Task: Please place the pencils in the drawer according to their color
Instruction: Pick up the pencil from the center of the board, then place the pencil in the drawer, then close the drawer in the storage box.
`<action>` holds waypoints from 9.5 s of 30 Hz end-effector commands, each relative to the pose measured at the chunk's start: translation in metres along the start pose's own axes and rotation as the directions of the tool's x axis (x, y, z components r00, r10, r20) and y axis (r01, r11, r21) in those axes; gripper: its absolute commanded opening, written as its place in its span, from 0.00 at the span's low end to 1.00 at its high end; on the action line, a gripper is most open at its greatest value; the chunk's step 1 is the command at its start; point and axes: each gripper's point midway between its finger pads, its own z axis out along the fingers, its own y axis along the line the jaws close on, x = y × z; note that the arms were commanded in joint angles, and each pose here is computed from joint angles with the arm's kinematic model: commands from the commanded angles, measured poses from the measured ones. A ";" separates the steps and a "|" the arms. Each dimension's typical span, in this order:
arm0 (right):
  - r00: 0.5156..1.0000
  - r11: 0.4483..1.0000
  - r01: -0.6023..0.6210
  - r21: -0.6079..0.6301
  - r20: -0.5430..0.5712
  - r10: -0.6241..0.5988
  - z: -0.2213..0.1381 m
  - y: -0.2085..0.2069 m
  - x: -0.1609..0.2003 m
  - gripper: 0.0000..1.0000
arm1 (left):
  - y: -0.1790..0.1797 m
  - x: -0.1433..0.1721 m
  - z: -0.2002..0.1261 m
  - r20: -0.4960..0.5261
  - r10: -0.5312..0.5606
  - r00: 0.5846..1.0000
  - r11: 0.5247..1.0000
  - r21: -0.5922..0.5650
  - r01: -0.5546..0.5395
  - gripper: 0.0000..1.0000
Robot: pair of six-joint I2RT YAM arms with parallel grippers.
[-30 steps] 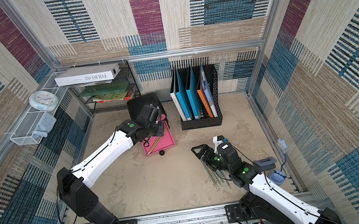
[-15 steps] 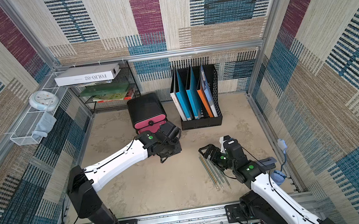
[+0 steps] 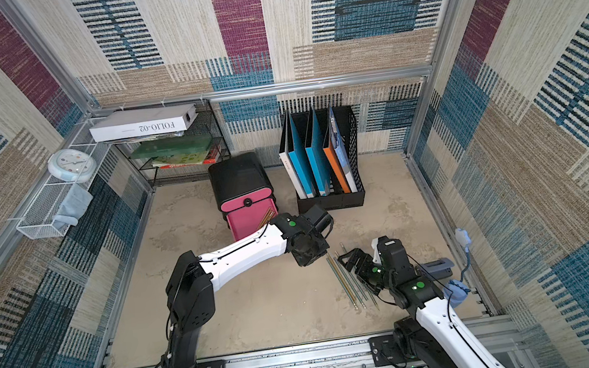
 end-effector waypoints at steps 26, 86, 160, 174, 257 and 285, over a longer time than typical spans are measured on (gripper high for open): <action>1.000 1.000 -0.017 0.017 -0.018 0.017 -0.006 -0.005 0.003 0.99 | -0.015 -0.024 0.059 0.042 0.036 0.998 0.993 -0.113 -0.031 0.30; 1.000 1.000 -0.011 -0.005 -0.015 0.011 -0.012 0.001 0.004 0.99 | -0.032 -0.032 0.079 -0.002 0.046 0.999 0.997 -0.057 -0.046 0.00; 0.985 0.956 0.069 -0.286 -0.133 -0.111 0.043 0.101 0.055 0.99 | 0.028 -0.244 -0.160 0.408 0.845 0.344 0.529 -0.552 -0.645 0.00; 0.989 0.960 0.060 -0.273 -0.117 -0.095 0.042 0.095 0.053 0.99 | 0.045 -0.237 -0.109 0.327 0.867 0.375 0.498 -0.543 -0.677 0.00; 0.956 0.877 0.172 -0.448 -0.139 -0.259 0.172 0.165 0.069 0.99 | 0.168 -0.332 -0.139 0.293 0.042 0.955 0.998 0.035 -0.055 0.46; 0.973 0.851 0.151 -0.503 -0.079 -0.219 0.217 0.231 0.044 0.99 | 0.178 -0.316 -0.104 0.227 0.031 0.973 0.997 0.059 -0.045 0.41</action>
